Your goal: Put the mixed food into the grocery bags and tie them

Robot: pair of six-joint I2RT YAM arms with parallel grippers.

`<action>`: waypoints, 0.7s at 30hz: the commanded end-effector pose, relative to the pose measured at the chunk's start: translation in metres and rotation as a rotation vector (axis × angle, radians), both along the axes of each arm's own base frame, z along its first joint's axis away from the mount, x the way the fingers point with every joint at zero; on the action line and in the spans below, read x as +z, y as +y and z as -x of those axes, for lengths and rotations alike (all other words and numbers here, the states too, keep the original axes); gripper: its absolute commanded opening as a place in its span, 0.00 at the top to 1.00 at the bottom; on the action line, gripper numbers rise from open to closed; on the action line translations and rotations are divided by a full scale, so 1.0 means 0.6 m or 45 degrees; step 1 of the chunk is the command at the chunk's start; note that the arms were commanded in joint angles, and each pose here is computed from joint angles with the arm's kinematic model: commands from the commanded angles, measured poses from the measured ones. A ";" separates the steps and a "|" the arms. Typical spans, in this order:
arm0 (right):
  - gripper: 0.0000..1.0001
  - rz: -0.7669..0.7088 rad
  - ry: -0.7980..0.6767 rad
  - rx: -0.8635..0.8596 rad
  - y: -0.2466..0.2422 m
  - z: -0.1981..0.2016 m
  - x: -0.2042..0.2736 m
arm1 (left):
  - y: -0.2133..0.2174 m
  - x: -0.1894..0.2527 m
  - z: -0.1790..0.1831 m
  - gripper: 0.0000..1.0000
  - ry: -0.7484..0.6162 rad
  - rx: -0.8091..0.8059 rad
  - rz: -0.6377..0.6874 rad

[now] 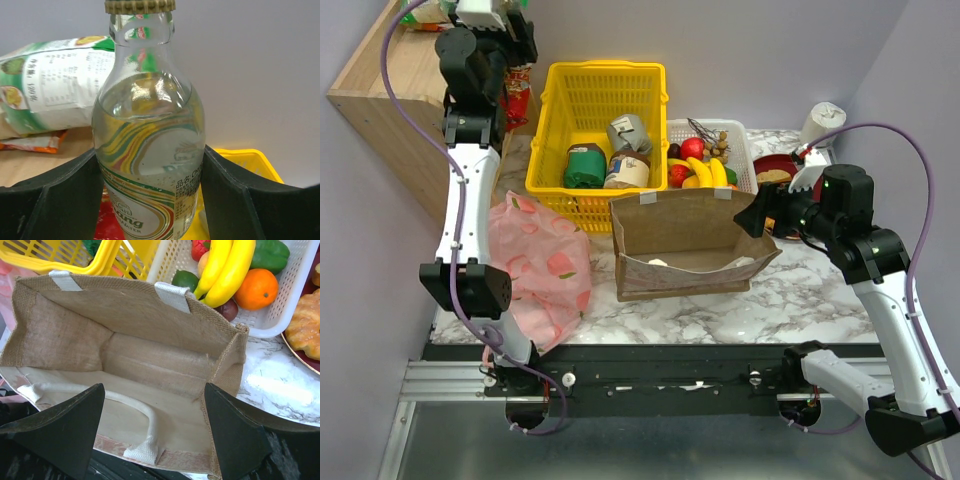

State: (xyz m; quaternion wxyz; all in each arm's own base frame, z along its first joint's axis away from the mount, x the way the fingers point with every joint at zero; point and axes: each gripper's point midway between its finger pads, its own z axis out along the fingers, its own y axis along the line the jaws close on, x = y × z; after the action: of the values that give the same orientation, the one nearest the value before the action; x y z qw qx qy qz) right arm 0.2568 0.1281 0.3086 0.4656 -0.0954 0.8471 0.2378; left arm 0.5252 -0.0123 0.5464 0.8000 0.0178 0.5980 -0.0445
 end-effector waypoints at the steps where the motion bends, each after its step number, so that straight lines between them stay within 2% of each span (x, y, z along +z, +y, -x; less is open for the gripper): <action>1: 0.11 -0.013 -0.043 0.017 0.001 0.002 0.014 | -0.069 0.151 0.137 1.00 -0.375 -0.113 -0.014; 2: 0.11 -0.020 -0.042 0.016 0.002 0.003 0.015 | -0.080 0.116 0.130 1.00 -0.325 -0.110 -0.003; 3: 0.11 -0.019 -0.042 0.012 0.001 0.003 0.013 | -0.090 0.112 0.142 1.00 -0.333 -0.123 0.012; 4: 0.11 -0.017 -0.045 0.007 0.000 0.003 0.013 | -0.107 0.136 0.183 1.00 -0.401 -0.159 0.043; 5: 0.11 -0.014 -0.050 0.002 -0.002 0.004 0.015 | -0.117 0.106 0.180 1.00 -0.357 -0.180 0.059; 7: 0.11 -0.001 -0.055 -0.010 -0.007 0.005 0.017 | -0.136 0.111 0.219 1.00 -0.362 -0.235 0.122; 9: 0.11 0.029 -0.053 -0.035 -0.015 0.006 0.015 | -0.153 0.077 0.227 1.00 -0.320 -0.282 0.164; 10: 0.11 0.035 -0.061 -0.042 -0.018 0.006 0.018 | -0.154 0.090 0.258 1.00 -0.366 -0.299 0.181; 11: 0.11 0.051 -0.065 -0.062 -0.024 0.006 0.017 | -0.178 0.061 0.259 1.00 -0.321 -0.345 0.192; 13: 0.11 0.071 -0.060 -0.094 -0.033 0.007 0.013 | -0.197 0.061 0.299 1.00 -0.340 -0.418 0.215; 21: 0.13 0.172 0.052 -0.215 -0.063 0.001 -0.039 | -0.384 -0.069 0.408 1.00 -0.157 -0.869 0.234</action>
State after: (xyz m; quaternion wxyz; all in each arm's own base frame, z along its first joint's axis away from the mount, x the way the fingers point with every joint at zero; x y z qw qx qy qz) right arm 0.2561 0.1058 0.3057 0.4784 -0.0674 0.8560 0.1840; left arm 0.3263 -0.2096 0.4727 0.7534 0.1295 0.5798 -0.2820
